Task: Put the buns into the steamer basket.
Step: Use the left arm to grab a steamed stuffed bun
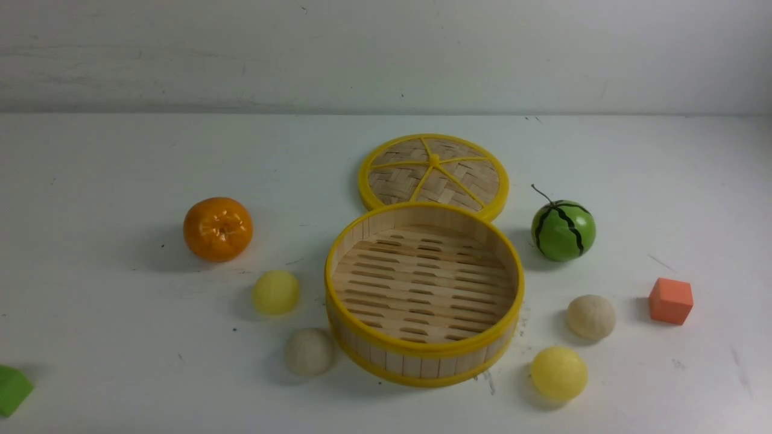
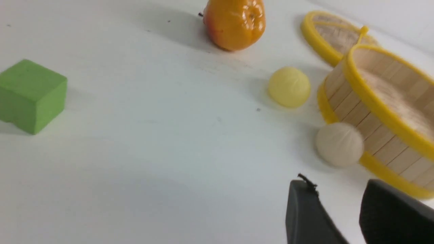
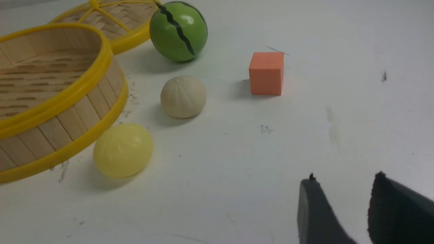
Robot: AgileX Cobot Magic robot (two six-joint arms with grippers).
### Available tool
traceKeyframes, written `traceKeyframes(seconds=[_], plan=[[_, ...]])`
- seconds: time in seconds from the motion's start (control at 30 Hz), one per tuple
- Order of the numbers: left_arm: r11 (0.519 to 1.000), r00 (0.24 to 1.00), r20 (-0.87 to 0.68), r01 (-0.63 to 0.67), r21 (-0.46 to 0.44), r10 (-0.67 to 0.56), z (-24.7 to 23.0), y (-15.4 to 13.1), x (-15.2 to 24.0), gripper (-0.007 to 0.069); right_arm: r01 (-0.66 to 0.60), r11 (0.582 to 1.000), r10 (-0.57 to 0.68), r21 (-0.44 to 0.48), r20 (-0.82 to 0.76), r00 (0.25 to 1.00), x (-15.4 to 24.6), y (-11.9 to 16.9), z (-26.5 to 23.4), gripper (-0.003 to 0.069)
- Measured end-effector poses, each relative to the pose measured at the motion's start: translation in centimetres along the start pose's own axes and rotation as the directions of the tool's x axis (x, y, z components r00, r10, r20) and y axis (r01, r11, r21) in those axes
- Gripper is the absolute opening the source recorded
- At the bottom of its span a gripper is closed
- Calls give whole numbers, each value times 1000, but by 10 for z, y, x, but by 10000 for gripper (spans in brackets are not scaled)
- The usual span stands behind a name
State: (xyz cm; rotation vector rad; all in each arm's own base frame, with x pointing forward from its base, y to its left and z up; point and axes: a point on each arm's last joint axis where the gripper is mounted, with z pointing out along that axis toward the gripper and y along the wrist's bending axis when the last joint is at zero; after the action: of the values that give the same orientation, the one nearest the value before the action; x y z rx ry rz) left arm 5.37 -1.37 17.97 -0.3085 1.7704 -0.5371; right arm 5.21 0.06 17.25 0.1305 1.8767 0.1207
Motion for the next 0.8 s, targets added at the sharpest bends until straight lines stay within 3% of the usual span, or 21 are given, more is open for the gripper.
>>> traceKeyframes(seconds=[0.13,0.3,0.37,0.5,0.53,0.63,0.77,0.8], plan=[[956,952,110,275,98,-285,-1,-6,-12,237,0,1000,0,0,0,1000,0,0,0,241],[910,892,190,384,158,-410,-3,-6,-22,230,0,1000,0,0,0,1000,0,0,0,241],[894,882,171,410,180,-439,-6,-12,-27,184,0,1000,0,0,0,1000,0,0,0,241],[915,932,29,348,204,-360,-18,-45,-56,33,0,1000,0,0,0,1000,0,0,0,241],[916,932,23,350,197,-361,-17,-45,-56,18,0,1000,0,0,0,1000,0,0,0,241],[960,951,-229,243,138,-208,-9,-73,-78,-13,1,1000,-1,0,0,1000,0,0,0,241],[991,865,-500,101,93,-41,17,-92,-97,-13,1,1000,-1,0,0,1000,0,0,0,241],[997,806,-591,24,80,28,36,-95,-104,-13,1,1000,-1,0,0,1000,0,0,0,241]])
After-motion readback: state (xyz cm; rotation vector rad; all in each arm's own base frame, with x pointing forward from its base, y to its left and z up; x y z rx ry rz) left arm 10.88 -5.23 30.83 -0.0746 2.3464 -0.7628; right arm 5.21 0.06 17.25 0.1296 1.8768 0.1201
